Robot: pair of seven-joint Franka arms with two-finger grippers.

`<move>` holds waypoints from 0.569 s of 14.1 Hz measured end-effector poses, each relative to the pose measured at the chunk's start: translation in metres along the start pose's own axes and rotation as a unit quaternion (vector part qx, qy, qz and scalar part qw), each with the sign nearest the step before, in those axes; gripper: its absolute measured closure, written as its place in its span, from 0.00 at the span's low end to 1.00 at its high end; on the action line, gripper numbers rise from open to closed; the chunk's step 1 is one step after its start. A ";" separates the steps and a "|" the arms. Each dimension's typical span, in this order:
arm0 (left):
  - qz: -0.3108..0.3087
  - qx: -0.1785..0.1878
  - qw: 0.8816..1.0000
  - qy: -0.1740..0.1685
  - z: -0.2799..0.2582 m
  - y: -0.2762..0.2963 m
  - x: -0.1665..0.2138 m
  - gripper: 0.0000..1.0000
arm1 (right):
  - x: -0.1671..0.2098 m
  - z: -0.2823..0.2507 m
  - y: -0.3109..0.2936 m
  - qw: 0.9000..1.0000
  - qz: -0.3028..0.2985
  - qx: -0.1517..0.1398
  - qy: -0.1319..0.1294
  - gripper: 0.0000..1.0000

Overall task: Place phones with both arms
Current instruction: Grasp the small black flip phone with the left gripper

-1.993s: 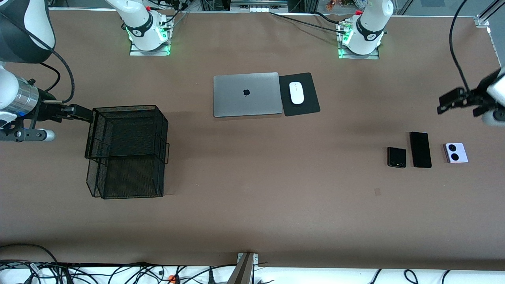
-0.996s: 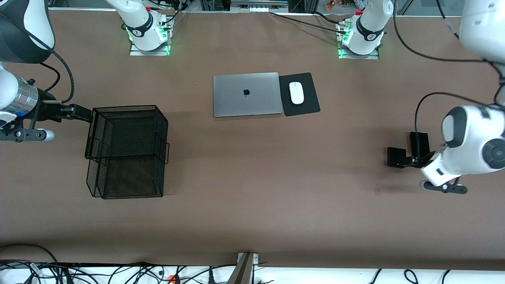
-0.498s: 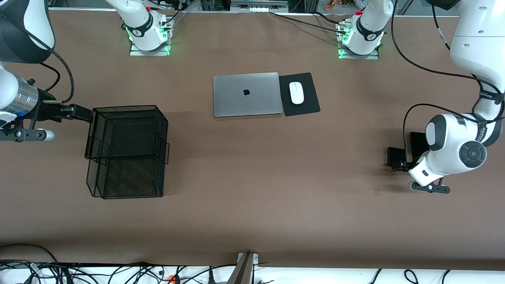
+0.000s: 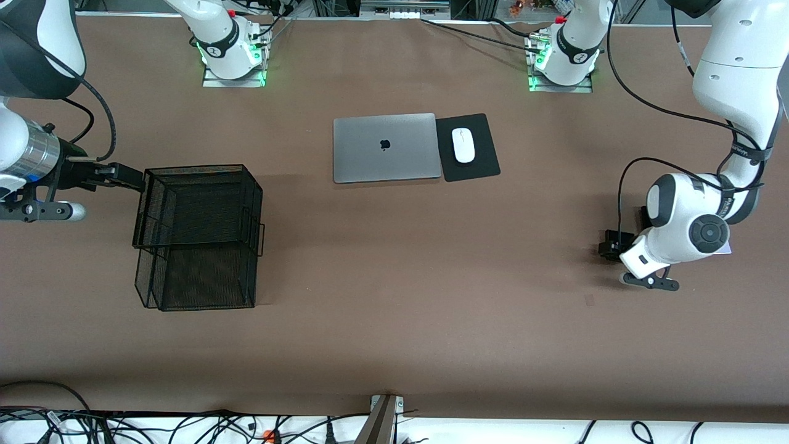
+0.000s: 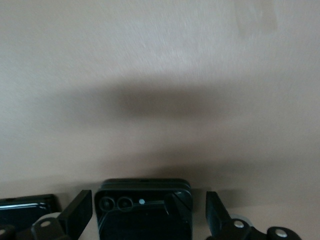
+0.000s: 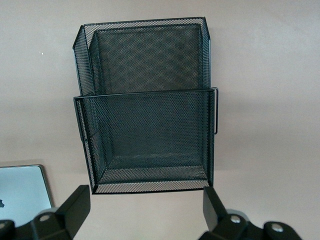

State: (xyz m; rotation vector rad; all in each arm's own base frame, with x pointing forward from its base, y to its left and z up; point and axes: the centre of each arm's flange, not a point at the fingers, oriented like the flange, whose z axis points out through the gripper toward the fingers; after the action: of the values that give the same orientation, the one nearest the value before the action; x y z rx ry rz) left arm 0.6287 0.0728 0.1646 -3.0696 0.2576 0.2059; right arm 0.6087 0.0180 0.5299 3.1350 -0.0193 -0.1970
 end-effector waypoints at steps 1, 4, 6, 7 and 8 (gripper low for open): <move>0.002 0.001 1.000 -0.002 0.002 0.001 -0.003 0.00 | 0.000 0.000 0.000 1.000 0.000 0.000 0.000 0.00; 0.007 0.005 1.000 -0.006 -0.002 0.003 -0.010 0.00 | 0.000 0.000 0.000 1.000 0.000 0.000 0.000 0.00; 0.009 0.007 1.000 -0.009 -0.002 0.004 -0.015 0.00 | 0.000 0.000 0.000 1.000 0.000 0.000 0.000 0.00; 0.012 0.010 1.000 -0.007 0.000 0.003 -0.017 0.00 | 0.000 0.000 0.000 1.000 0.000 0.000 0.000 0.00; 0.013 0.012 1.000 -0.003 0.003 0.001 -0.020 0.00 | 0.000 0.000 0.000 1.000 0.000 0.000 0.000 0.00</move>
State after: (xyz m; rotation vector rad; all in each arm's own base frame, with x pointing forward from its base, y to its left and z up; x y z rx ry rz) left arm 0.6090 0.0751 0.1641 -3.0429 0.2980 0.2113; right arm 0.6087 0.0181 0.5299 3.1351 -0.0193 -0.1971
